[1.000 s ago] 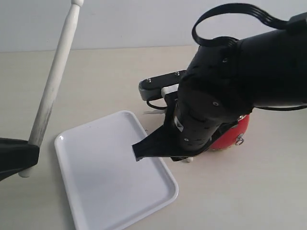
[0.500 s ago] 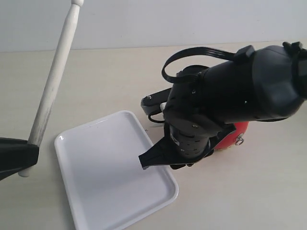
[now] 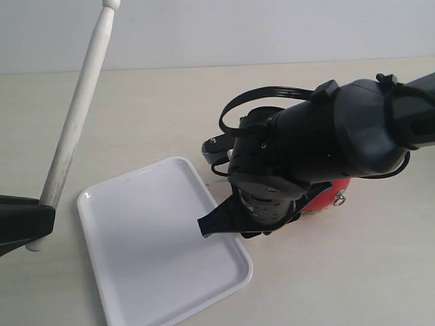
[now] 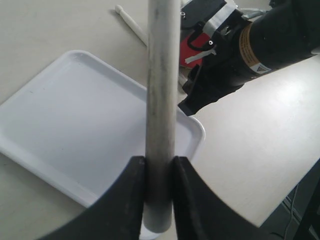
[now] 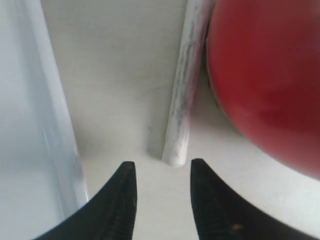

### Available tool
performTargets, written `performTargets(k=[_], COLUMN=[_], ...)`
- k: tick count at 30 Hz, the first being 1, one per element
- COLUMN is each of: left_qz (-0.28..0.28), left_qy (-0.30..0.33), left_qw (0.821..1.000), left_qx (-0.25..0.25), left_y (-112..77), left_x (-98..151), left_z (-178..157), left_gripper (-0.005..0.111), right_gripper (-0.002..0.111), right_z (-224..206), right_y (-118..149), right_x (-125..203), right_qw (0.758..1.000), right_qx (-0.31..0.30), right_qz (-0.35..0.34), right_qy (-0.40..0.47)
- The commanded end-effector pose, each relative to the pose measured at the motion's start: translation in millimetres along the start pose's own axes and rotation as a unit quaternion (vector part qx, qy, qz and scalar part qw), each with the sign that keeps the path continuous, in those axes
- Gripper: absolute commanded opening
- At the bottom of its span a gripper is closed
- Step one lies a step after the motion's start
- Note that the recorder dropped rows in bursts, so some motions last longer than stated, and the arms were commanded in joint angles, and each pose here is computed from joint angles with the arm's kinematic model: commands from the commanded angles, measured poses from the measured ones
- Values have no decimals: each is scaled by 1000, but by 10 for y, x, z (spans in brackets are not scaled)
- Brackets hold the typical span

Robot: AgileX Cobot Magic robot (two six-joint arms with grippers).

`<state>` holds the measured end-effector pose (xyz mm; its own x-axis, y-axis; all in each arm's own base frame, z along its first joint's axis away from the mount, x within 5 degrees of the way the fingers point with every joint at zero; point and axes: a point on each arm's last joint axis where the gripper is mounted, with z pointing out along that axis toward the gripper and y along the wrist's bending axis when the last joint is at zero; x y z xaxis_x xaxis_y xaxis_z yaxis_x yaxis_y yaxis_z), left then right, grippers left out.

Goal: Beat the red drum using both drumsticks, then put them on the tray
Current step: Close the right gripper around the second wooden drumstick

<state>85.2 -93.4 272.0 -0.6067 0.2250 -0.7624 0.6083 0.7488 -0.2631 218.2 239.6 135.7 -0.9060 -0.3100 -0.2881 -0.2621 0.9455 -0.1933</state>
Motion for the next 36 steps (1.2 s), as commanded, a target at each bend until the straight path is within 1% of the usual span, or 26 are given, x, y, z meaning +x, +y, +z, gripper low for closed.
performTargets(k=[1,11,24,36], left_qz=[4,6,7,7], left_qy=[-2,-2,-2,-2], left_qw=[1000,1000,1000,1000], left_qx=[-3,-3,-3,-3], left_y=[11,11,11,11], left_x=[8,8,8,8], left_z=[6,6,6,6], left_gripper=[0,0,0,0], right_gripper=[36,36,36,36], right_z=[-16,81,194,201], right_y=[-2,-79,-57,-56], right_x=[-67,-103,-73,-106], right_qw=[1000,999,999,999], right_qx=[-1,4,15,15], right_qz=[13,41,32,36], right_qy=[-23,-12,1,-18])
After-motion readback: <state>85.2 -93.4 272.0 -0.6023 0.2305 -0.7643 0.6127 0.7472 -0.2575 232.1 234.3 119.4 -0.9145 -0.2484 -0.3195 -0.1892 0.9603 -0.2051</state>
